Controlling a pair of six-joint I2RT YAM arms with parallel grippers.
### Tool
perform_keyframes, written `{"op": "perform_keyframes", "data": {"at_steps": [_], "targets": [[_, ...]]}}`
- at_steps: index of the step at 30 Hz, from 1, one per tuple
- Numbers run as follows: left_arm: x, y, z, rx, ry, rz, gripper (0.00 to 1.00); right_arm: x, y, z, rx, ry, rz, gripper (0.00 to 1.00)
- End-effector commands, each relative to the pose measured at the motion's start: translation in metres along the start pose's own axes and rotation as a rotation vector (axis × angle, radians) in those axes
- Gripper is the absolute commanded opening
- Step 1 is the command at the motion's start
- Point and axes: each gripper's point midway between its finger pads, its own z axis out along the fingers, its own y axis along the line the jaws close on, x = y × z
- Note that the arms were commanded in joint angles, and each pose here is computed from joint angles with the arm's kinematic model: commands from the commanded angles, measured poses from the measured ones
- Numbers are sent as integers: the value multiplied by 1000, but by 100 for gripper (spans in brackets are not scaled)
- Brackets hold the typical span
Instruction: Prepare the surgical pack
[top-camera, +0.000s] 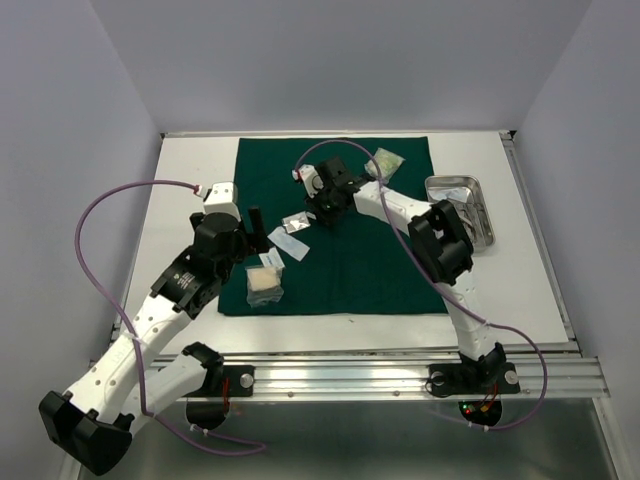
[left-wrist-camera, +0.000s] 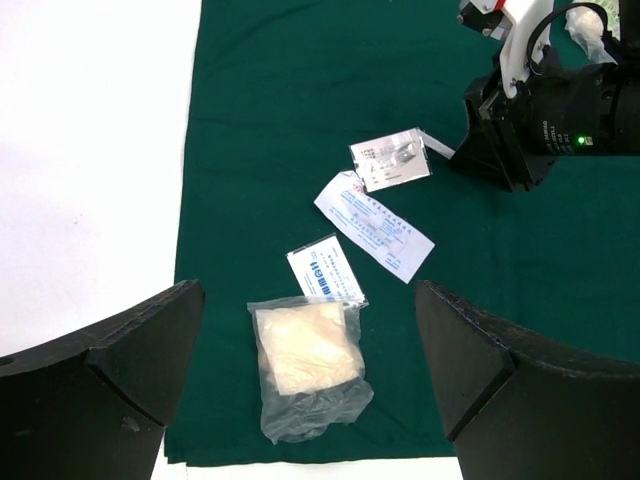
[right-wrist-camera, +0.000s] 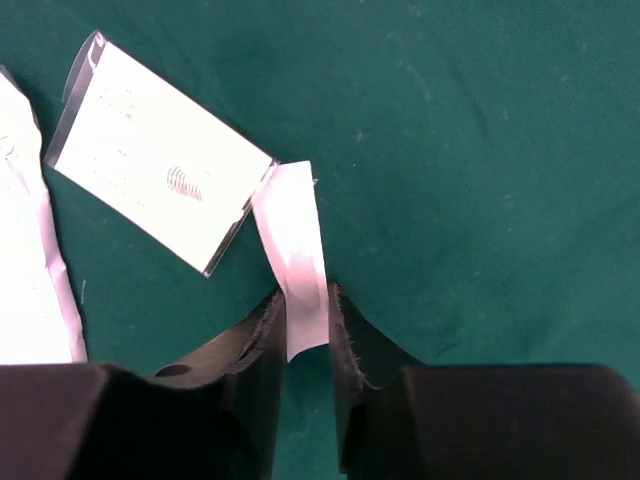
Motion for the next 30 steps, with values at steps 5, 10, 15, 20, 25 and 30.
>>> {"op": "perform_keyframes", "data": {"at_steps": [5, 10, 15, 20, 25, 30], "targets": [[-10, 3, 2, -20, -43, -18, 99, -28, -4, -42, 55, -100, 32, 9], [-10, 2, 2, -18, -42, -17, 99, -37, -12, -65, 123, -133, 79, 4], [-10, 2, 3, -20, -38, -14, 99, -32, -32, -95, 277, -167, 145, 1], [-12, 1, 3, -15, -39, -12, 99, -13, -77, -135, 446, -209, 263, 1], [-13, -1, 2, -7, -41, -12, 99, 39, -130, -174, 581, -195, 424, 1], [-13, -3, 1, 8, -42, -14, 99, 100, -179, -218, 718, -186, 588, 1]]}}
